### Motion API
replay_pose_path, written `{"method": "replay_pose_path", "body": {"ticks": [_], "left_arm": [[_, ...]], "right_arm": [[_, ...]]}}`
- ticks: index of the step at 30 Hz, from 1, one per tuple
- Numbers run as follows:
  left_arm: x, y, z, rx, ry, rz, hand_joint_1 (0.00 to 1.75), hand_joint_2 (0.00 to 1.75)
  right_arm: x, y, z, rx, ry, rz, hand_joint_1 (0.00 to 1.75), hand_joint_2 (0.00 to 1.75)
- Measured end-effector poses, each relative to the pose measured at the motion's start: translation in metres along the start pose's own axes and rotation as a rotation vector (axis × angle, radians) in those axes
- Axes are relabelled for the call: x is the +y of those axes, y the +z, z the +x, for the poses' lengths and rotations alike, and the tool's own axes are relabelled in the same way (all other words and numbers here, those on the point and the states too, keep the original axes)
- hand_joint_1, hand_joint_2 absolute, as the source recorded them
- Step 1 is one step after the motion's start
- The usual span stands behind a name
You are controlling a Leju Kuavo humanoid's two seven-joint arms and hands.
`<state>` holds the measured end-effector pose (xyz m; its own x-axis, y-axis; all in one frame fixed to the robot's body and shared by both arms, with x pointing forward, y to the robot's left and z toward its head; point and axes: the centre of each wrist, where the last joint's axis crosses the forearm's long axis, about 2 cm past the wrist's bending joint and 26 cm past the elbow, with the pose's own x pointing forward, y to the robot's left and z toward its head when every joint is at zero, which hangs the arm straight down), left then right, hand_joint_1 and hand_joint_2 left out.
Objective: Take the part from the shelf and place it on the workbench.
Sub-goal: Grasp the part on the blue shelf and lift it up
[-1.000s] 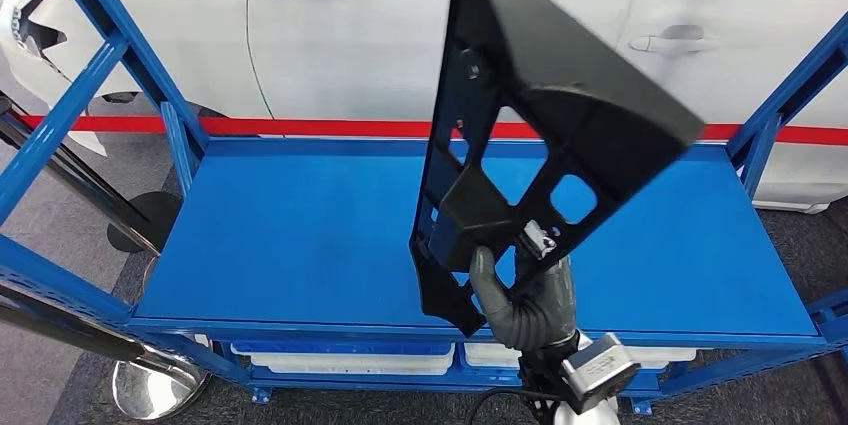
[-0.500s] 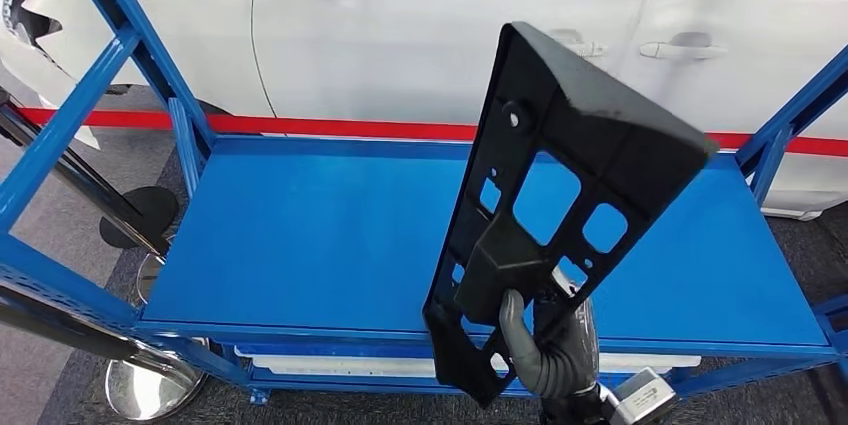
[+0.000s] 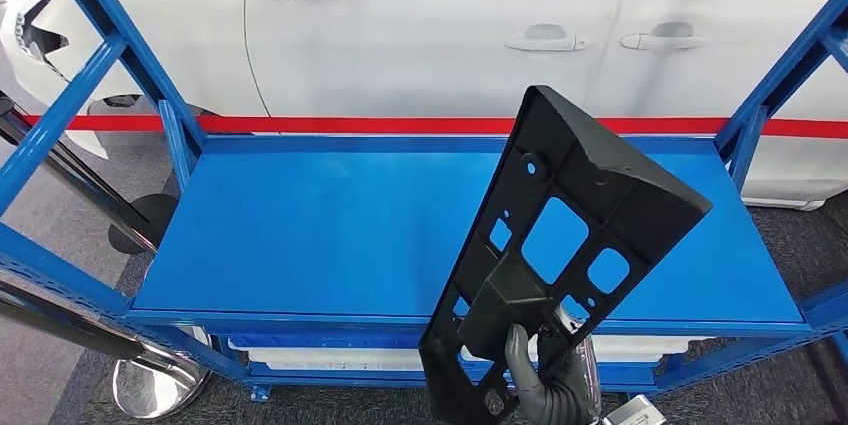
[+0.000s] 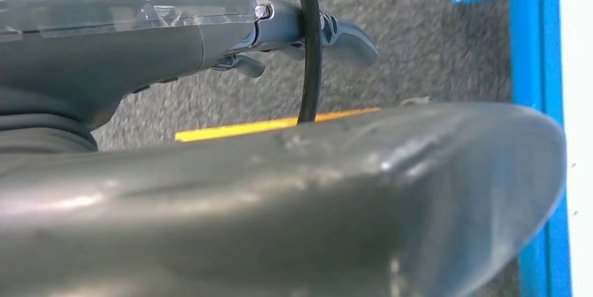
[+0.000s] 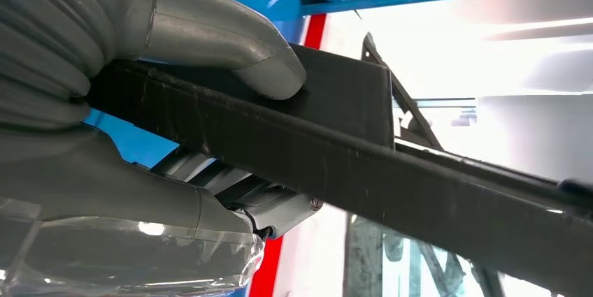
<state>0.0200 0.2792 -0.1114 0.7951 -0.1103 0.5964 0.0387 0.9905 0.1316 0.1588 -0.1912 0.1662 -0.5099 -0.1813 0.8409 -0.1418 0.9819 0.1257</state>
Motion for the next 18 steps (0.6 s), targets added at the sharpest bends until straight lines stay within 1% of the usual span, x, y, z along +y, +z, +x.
{"method": "replay_pose_path", "body": {"ticks": [13,18], "left_arm": [[0.0005,-0.0028,0.0043,-0.005,-0.016,-0.007,0.00,0.00],[0.0013,-0.0035,0.0052,-0.005,-0.028,-0.011,0.00,0.00]], "right_arm": [[-0.0008,0.0081,-0.0014,0.021,0.012,-0.010,1.75,1.75],[-0.0021,0.0085,0.0005,0.008,0.016,-0.011,1.75,1.75]]}}
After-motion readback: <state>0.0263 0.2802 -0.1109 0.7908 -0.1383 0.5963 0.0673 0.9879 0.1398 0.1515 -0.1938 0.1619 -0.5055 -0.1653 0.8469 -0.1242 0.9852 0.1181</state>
